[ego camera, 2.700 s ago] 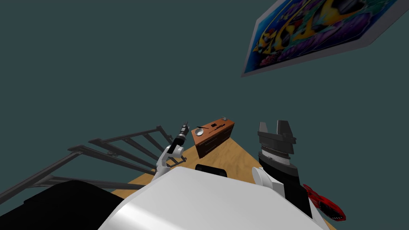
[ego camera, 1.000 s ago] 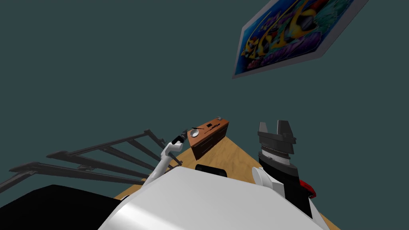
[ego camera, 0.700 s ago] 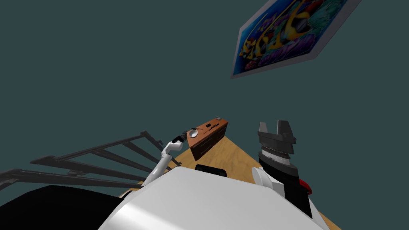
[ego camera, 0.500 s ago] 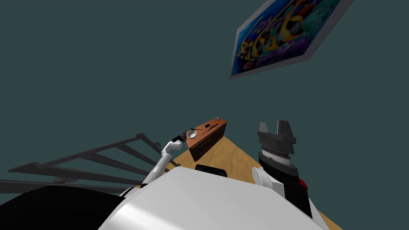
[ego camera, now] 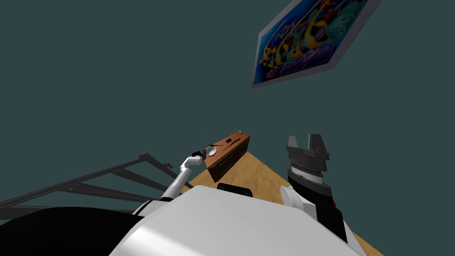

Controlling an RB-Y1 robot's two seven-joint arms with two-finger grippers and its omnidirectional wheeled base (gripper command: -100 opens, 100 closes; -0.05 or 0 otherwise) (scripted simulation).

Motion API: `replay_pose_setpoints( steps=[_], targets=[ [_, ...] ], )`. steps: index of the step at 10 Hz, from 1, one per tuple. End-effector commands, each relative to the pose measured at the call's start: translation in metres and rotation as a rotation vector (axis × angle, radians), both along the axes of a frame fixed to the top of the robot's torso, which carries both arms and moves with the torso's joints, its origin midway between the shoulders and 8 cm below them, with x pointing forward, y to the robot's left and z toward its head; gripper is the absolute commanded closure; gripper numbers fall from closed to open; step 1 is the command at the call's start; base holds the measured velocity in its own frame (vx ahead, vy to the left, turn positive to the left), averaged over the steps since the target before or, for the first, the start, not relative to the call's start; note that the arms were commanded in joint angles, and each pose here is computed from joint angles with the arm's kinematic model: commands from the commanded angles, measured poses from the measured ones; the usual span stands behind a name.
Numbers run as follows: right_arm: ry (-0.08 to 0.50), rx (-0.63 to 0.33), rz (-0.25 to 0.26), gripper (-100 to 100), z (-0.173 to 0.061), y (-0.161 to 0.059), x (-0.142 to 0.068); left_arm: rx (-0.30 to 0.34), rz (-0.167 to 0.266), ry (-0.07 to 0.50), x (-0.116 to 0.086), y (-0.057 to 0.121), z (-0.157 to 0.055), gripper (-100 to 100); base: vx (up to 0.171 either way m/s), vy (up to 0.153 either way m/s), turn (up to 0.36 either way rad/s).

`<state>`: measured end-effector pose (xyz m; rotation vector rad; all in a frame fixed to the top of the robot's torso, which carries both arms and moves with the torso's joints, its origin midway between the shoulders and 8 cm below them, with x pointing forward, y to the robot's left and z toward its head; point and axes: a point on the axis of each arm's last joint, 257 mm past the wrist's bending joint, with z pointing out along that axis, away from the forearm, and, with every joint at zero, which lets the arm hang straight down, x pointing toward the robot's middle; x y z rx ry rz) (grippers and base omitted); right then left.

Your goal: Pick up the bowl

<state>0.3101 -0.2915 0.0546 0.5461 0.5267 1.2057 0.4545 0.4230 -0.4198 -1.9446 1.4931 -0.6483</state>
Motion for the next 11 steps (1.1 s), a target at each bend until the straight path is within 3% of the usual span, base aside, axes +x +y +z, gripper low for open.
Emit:
replay_pose_setpoints(
  steps=[1,5,8,11],
  targets=[
    [0.0,0.0,0.0,0,0.0,0.0,0.0,-0.026,0.029,0.065,-0.01,0.007,-0.015,-100,0.053,-0.009,-0.082],
    [0.0,0.0,0.0,0,0.0,0.0,0.0,-0.089,0.093,0.194,-0.032,0.019,-0.044,-100,0.058,-0.009,-0.1],
    [0.0,0.0,0.0,0,0.0,0.0,0.0,-0.11,0.115,0.238,-0.042,0.022,-0.054,-100,0.048,-0.006,-0.057],
    [0.0,0.0,0.0,0,0.0,0.0,0.0,-0.164,0.167,0.338,-0.066,0.026,-0.075,-100,0.061,0.001,-0.097]
  ],
)
